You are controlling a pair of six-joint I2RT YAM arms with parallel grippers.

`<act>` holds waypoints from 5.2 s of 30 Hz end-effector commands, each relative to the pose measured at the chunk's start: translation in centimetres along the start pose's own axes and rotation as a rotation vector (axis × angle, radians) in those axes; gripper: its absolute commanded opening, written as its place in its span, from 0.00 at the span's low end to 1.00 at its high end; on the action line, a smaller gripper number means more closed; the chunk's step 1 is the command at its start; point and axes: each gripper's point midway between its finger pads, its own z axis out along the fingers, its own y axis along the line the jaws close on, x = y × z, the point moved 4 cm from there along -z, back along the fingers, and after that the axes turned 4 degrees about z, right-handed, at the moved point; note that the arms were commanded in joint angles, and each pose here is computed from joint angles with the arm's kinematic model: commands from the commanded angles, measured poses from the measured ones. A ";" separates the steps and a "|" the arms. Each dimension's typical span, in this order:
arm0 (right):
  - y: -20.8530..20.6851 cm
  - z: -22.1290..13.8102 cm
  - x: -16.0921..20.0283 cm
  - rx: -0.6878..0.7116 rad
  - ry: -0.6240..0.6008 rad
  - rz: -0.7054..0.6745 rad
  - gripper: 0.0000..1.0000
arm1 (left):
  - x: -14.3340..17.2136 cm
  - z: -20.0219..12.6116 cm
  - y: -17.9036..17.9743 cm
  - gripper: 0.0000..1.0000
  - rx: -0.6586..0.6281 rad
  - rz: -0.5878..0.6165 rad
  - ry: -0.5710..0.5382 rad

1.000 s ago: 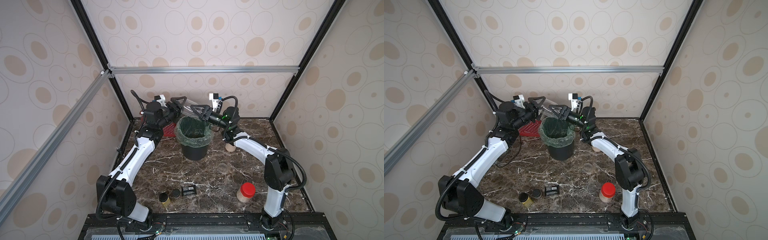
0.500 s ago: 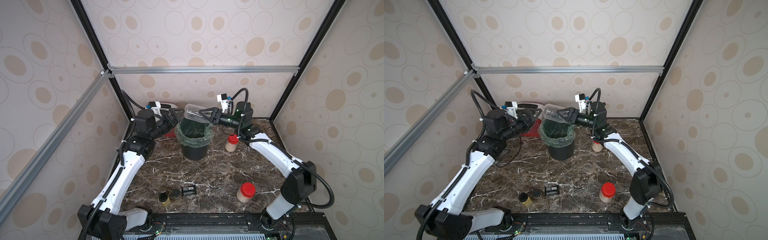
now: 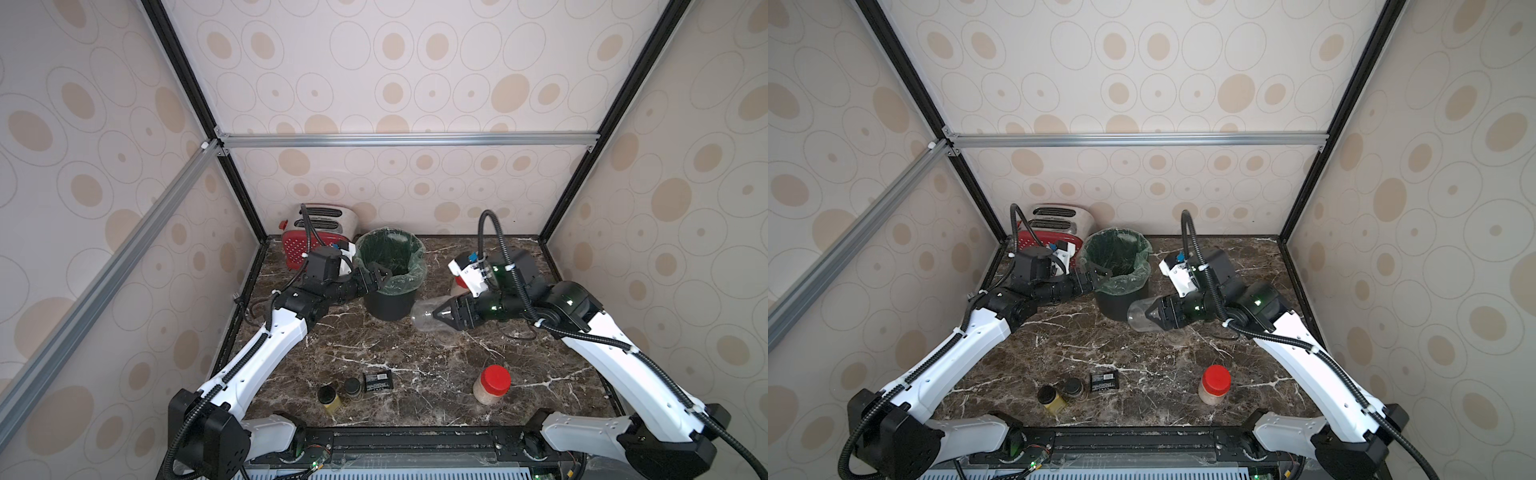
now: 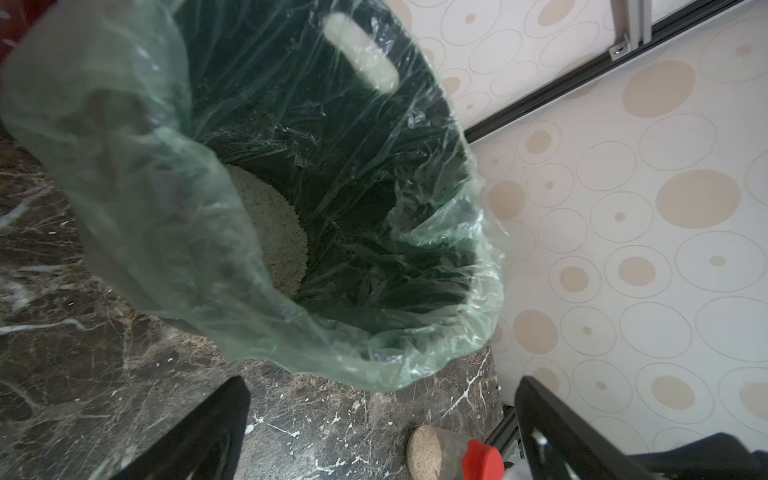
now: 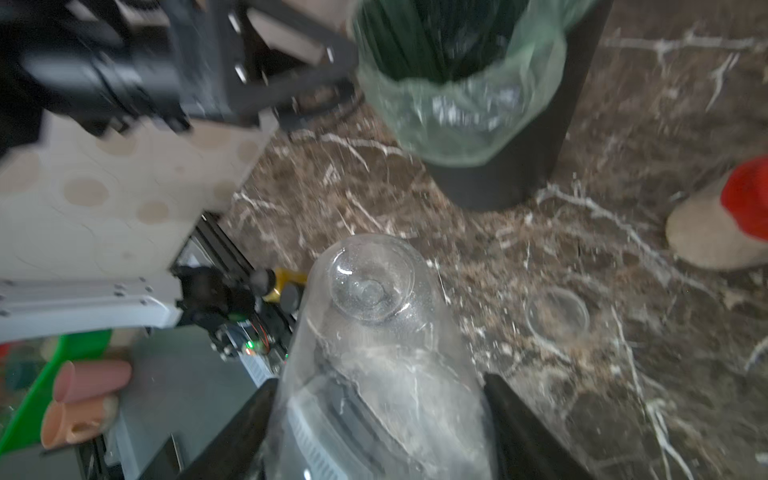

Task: Empty expired oatmeal from jars
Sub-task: Place the jar at the center of the board, then move the trash bin to the center of the board, then pick up the jar from the center of the board.

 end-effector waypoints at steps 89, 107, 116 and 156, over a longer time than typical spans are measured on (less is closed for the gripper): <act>-14.6 3.0 -3.4 0.533 0.015 0.141 0.92 | 0.1 6.5 -3.5 0.99 0.065 0.115 0.085; -24.5 9.9 -8.1 0.690 0.142 0.262 0.99 | 1.8 3.9 -1.9 0.99 -0.034 0.266 0.135; -25.6 11.4 -9.0 0.663 0.118 0.281 0.84 | 2.2 5.0 -1.6 0.99 -0.016 0.268 0.152; -7.1 -0.5 -4.7 -0.007 -0.078 0.167 0.49 | 9.2 4.4 -10.7 0.99 0.138 1.141 -0.108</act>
